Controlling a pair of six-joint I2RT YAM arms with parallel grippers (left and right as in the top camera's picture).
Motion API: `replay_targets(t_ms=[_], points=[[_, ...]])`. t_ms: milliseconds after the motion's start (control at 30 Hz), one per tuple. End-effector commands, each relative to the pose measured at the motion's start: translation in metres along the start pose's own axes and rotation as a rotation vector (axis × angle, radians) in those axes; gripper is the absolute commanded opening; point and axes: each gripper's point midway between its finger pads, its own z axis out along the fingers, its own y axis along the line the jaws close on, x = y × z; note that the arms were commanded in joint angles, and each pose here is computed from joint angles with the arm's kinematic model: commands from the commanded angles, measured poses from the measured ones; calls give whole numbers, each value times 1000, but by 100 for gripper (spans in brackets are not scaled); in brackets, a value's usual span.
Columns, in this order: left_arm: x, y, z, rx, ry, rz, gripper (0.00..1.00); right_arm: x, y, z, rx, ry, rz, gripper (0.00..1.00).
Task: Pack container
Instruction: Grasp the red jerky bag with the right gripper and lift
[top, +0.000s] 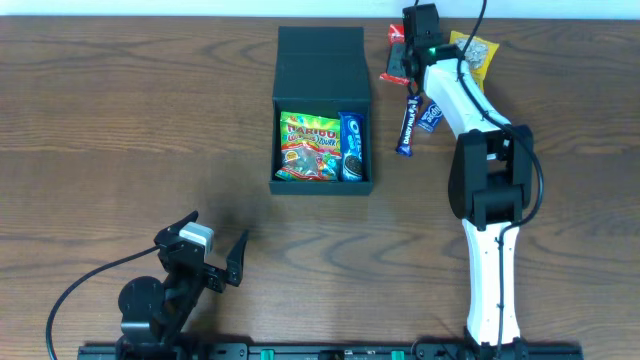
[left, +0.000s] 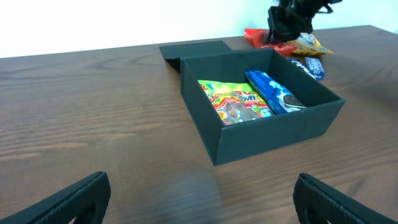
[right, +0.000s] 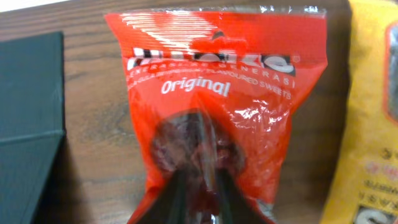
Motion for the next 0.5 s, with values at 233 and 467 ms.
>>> replay_targets(t_ms=[233, 467], points=[[1, 0, 0, 1, -3, -9, 95, -78, 24, -121, -36, -65, -115, 1], [1, 0, 0, 1, -3, -9, 95, -88, 30, -253, -164, -102, -130, 2]])
